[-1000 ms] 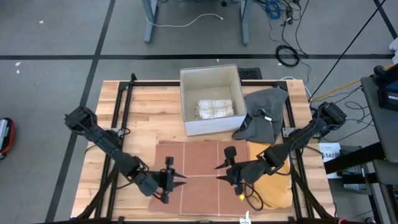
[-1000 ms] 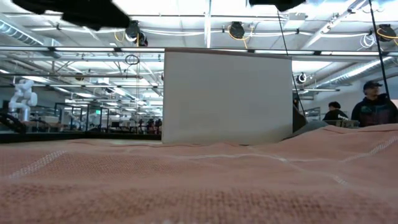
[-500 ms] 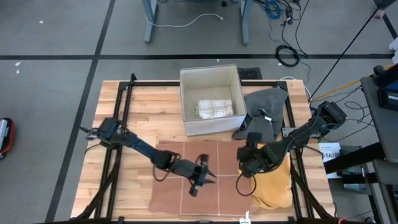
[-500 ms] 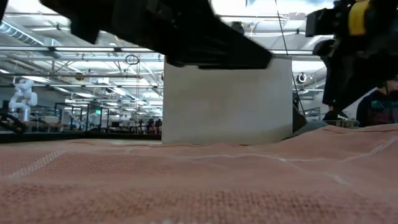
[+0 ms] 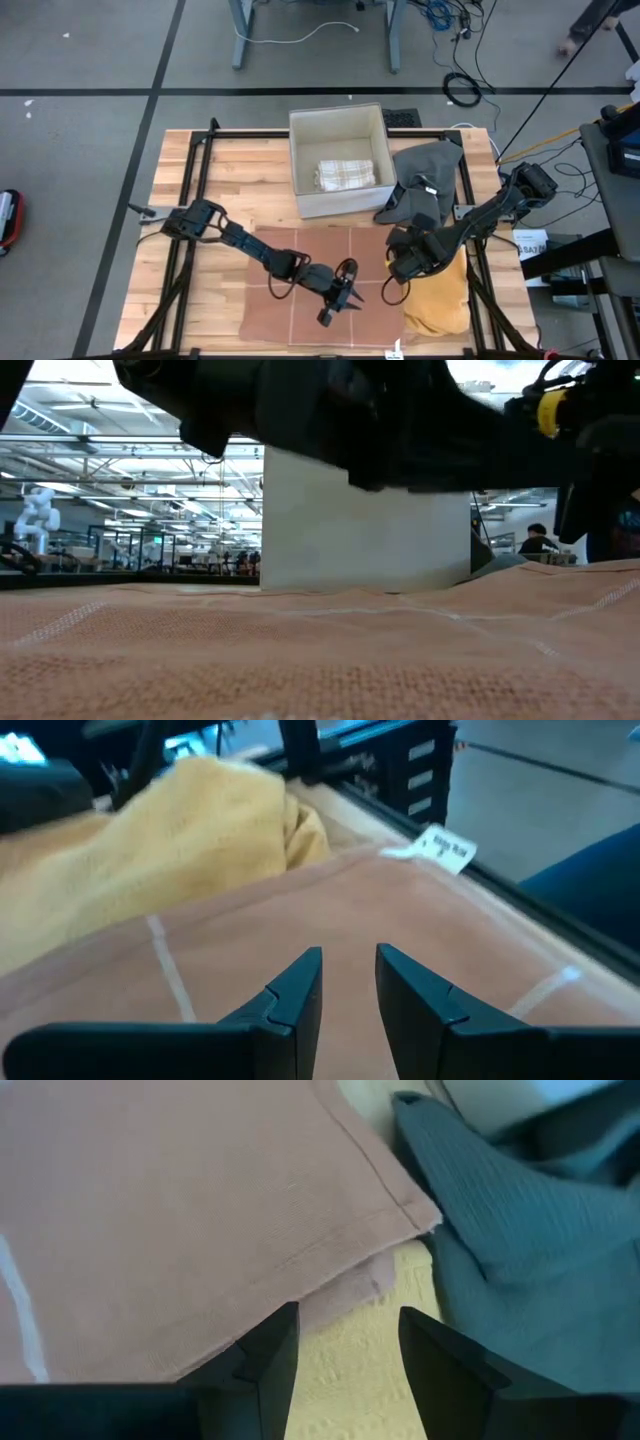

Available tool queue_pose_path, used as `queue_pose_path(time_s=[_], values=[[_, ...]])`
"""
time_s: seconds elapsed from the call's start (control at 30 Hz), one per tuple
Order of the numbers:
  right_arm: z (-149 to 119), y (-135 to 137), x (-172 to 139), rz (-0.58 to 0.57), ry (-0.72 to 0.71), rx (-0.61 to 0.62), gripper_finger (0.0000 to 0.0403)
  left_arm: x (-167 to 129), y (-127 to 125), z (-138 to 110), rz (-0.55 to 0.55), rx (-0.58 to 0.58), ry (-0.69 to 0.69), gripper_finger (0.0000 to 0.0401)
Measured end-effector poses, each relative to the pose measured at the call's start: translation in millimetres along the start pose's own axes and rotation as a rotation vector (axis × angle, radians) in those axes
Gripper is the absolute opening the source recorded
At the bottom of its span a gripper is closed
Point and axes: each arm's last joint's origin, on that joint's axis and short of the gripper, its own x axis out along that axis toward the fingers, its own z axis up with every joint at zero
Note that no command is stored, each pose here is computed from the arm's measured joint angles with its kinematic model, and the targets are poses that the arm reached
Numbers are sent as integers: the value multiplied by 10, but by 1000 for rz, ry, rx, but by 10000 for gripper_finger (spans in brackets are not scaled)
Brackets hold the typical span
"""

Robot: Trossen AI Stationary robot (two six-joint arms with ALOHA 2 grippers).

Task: Fold towel
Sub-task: Fold the light brown towel

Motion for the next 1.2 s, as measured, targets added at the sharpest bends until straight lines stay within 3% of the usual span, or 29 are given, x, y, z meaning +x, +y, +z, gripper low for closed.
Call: queue_pose_path(time_s=[0.4,0.57,0.93,1.2], values=[[49,36,-2,16,-100,284,160,6,60,4,12,71,4,103],[49,41,14,21,-120,349,160,1,107,-17,19,30,17,103],[-218,-29,407,43,-9,541,160,2,103,-20,18,26,22,103],[-191,-16,434,145,-153,630,166,0,123,-24,22,70,22,103]])
